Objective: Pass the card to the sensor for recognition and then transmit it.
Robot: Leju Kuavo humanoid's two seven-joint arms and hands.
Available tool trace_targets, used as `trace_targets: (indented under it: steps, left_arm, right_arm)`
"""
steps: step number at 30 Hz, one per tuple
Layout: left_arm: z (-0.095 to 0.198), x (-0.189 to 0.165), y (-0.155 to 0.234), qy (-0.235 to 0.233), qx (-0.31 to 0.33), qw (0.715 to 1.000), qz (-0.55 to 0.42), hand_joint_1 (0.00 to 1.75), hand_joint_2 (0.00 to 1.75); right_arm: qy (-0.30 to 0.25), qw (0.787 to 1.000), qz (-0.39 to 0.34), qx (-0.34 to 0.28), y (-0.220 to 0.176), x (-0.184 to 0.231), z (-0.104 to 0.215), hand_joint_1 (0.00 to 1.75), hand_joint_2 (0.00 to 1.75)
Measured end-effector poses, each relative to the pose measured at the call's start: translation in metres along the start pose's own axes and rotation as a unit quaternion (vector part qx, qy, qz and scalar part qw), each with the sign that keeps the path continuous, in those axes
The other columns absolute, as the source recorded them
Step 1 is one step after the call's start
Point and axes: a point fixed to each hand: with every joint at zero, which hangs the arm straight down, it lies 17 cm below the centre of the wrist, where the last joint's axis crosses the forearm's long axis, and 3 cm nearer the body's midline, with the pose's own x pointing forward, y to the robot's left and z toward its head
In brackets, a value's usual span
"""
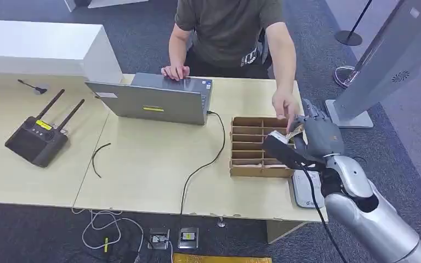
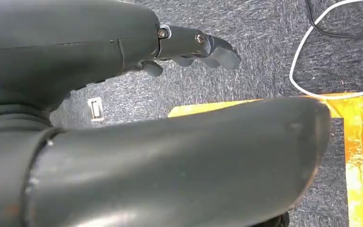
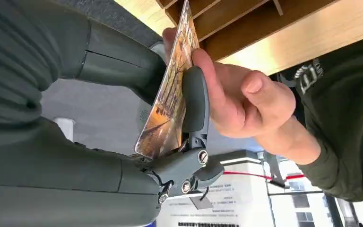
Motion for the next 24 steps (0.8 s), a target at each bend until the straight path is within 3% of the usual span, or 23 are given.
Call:
trace_targets:
  steps: [2,4,5,6,18,24]
  left_arm:
    - [0.000,0.000,0.000,-0.001,0.000,1.000,-0.003,0.00,0.00]
    - [0.000,0.002,0.000,-0.003,0.000,1.000,-0.004,0.00,0.00]
    - [0.000,0.003,0.000,-0.004,0.000,1.000,-0.005,0.00,0.00]
    - [0.000,0.003,0.001,-0.004,0.000,1.000,-0.005,0.00,0.00]
    - [-0.001,0.004,0.001,-0.005,0.001,1.000,-0.012,0.00,0.00]
    - [0.000,0.003,0.001,-0.003,0.001,1.000,-0.011,0.00,0.00]
  right_arm:
    - [0.000,1.000,0.004,0.000,0.000,0.000,0.000,1.75,1.75]
    - [0.001,1.000,0.008,-0.002,0.000,-0.001,0.000,0.42,1.75]
    - [0.002,1.000,0.010,-0.004,-0.001,-0.001,0.000,0.10,1.75]
    - [0.002,1.000,0.010,-0.006,-0.002,-0.001,0.000,0.00,0.00]
    - [0.022,0.999,0.034,-0.031,-0.009,-0.010,0.001,0.00,0.00]
    - [0.038,0.999,0.027,-0.014,-0.001,-0.020,0.006,0.00,0.00]
